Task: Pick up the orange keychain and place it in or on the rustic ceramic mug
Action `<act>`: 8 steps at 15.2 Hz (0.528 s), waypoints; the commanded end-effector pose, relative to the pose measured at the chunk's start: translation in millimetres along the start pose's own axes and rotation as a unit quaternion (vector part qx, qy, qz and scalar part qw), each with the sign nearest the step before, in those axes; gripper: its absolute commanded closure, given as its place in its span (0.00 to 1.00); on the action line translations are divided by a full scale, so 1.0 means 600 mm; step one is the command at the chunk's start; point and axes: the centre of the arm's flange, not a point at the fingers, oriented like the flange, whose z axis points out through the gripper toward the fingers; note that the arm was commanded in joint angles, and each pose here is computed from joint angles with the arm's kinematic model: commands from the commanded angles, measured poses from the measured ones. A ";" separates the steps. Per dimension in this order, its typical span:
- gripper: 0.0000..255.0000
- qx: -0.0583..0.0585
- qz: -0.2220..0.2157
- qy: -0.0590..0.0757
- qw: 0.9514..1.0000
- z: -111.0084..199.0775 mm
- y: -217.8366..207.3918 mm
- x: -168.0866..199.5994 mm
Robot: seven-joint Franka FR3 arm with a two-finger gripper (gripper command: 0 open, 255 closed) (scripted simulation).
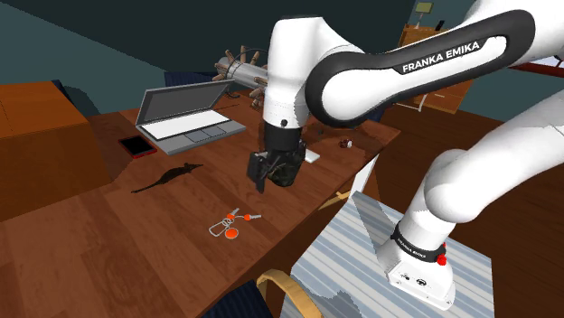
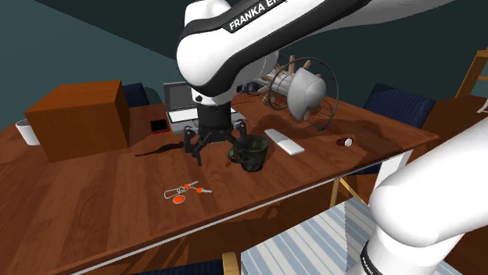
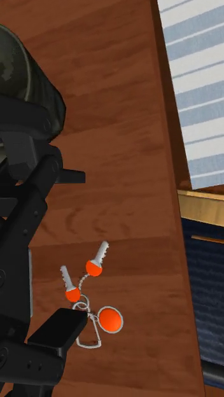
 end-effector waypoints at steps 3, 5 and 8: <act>0.00 0.001 0.025 -0.007 1.000 0.044 -0.077 0.004; 0.00 0.001 0.037 -0.010 0.999 0.067 -0.115 0.007; 0.00 0.001 0.055 -0.015 0.998 0.101 -0.171 0.012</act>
